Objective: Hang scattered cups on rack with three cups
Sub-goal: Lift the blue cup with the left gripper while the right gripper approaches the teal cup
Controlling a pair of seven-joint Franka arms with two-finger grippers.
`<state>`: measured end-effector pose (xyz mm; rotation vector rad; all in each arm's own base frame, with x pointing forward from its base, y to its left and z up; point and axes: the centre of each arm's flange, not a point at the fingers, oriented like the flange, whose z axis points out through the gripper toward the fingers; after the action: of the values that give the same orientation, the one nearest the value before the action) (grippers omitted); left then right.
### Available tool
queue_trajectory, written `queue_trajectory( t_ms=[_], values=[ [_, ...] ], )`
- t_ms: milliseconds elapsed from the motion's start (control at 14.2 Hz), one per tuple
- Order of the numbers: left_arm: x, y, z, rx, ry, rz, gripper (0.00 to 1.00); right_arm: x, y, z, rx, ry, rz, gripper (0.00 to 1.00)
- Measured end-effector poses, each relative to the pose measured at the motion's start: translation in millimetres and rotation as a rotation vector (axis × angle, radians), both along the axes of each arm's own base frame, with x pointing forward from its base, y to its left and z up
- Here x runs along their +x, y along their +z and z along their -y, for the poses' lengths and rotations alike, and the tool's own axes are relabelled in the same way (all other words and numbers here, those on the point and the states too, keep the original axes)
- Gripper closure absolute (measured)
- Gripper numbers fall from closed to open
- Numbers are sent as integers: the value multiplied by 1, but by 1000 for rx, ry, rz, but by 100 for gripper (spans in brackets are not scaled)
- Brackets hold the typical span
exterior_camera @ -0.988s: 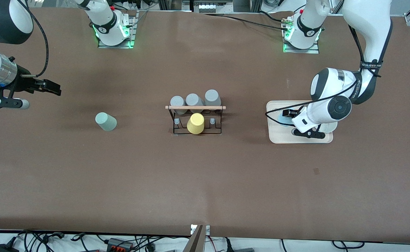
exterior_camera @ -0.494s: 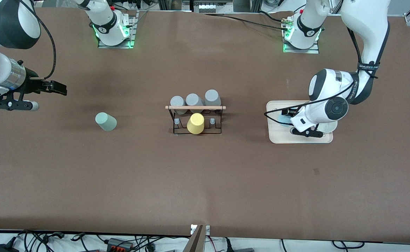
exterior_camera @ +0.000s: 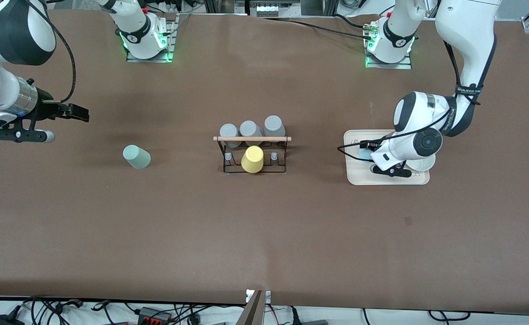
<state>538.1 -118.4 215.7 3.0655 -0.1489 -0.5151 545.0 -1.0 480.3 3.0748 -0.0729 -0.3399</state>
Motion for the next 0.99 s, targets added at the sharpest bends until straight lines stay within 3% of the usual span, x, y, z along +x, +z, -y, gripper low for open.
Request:
queue_trajectory(
  t_ms=[353, 564, 776, 988],
  values=[
    [-3, -6, 5, 1, -1, -11, 4, -2, -2, 0, 0, 0, -9, 0],
    [-2, -4, 7, 0, 0, -9, 33, -4, -5, 0, 0, 0, -16, 0],
    [7, 7, 8, -3, 2, -5, 34, -4, -5, 0, 0, 0, -16, 0],
    [44, 65, 12, -11, 14, 11, 34, -5, -5, 0, 0, 0, -16, 0]
  ],
)
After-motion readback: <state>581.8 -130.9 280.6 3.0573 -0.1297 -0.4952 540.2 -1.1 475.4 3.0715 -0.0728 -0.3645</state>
